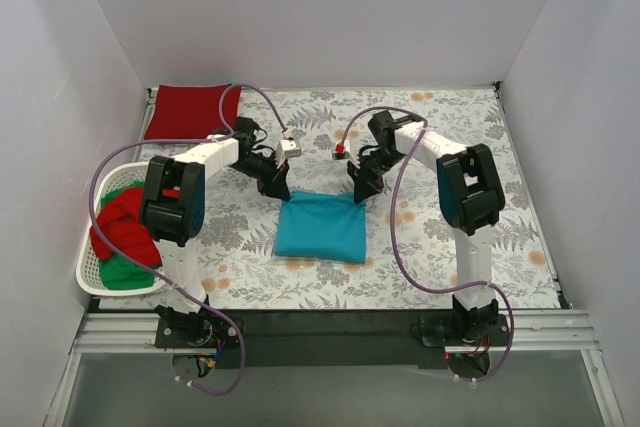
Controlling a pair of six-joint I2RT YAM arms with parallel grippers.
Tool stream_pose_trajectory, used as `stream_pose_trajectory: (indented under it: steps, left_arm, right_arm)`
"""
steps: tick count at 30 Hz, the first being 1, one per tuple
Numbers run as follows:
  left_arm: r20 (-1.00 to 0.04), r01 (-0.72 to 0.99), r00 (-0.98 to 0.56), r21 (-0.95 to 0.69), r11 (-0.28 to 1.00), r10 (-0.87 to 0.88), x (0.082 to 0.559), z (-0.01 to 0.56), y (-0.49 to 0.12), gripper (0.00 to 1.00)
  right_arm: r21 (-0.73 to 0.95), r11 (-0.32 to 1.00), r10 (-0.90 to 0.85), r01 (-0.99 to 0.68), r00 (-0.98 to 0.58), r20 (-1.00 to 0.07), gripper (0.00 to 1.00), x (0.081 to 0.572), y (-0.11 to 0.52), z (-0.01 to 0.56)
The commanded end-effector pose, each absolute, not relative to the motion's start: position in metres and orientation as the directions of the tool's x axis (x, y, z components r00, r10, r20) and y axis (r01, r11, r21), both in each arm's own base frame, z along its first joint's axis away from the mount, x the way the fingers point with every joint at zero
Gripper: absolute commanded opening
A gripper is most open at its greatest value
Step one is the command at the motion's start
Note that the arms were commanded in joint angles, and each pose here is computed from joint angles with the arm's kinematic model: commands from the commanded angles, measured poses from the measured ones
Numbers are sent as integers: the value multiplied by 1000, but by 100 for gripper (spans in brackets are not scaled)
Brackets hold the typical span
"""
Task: Fold and stack the t-shirts
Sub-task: Fold the tshirt
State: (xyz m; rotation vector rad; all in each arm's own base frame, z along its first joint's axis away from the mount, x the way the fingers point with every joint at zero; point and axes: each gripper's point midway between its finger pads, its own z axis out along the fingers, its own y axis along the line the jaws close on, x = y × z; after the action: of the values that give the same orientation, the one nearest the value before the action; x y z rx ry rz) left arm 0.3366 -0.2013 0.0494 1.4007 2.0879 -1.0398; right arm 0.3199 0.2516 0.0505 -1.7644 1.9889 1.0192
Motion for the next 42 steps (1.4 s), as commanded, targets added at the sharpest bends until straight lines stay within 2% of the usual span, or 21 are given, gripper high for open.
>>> stream_pose_trajectory:
  steps: [1,9,17,20,24,26,28,29,30,31,32,33,34,36,37,40,41,42]
  left_arm:
    - [-736,939,-345,-266,219,583,361,62,-205,0]
    - [-713,930,-365,-316,191,599,328,57,-200,0]
    - [-704,917,-375,-376,131,604,268,71,-197,0]
    - [-715,908,-397,-398,132,575,267,92,-199,0]
    - [-733,903,-421,-392,173,535,289,105,-202,0]
    - [-718,901,-427,-389,192,549,304,92,-203,0]
    - [-714,897,-436,-389,207,548,317,90,-205,7]
    - [-691,885,-461,-410,223,557,321,79,-205,10]
    - [-683,880,-469,-415,230,561,324,76,-204,14]
    - [-674,874,-480,-418,246,561,329,73,-205,28]
    - [-659,868,-493,-420,266,568,333,66,-202,52]
    - [-654,864,-500,-418,280,568,336,66,-201,59]
    - [-653,854,-520,-421,306,550,342,68,-201,61]
    - [-681,843,-537,-410,348,498,358,86,-195,64]
    - [-684,818,-571,-428,384,453,366,96,-193,64]
    - [-744,809,-563,-408,422,359,378,135,-185,64]
    - [-726,780,-601,-443,442,334,370,135,-185,64]
    - [-765,803,-565,-422,421,310,364,158,-188,64]
  right_arm:
    - [323,-9,-734,-946,-214,-645,1,320,253,54]
    - [351,-10,-746,-936,-226,-626,1,303,246,50]
    - [458,-14,-739,-889,-300,-603,1,239,239,61]
    - [435,-16,-711,-900,-296,-638,1,240,243,85]
    - [383,-11,-677,-924,-275,-683,1,262,253,109]
    - [406,-6,-694,-914,-289,-660,1,266,253,94]
    - [418,-9,-714,-908,-287,-638,1,271,251,78]
    - [416,-6,-728,-909,-281,-625,4,273,249,71]
    - [414,-4,-733,-910,-279,-620,12,277,249,67]
    - [413,6,-737,-911,-283,-613,27,285,251,63]
    - [407,20,-741,-913,-288,-607,32,291,250,62]
    - [406,42,-736,-913,-303,-606,38,298,248,63]
    - [386,57,-724,-921,-304,-619,55,311,250,70]
    - [382,124,-698,-916,-354,-622,69,328,241,81]
    - [362,146,-683,-921,-359,-636,81,337,237,92]
    - [334,229,-631,-915,-400,-665,85,354,227,128]
    - [350,249,-609,-903,-427,-668,85,351,227,136]
    - [339,249,-588,-907,-420,-691,85,347,227,154]
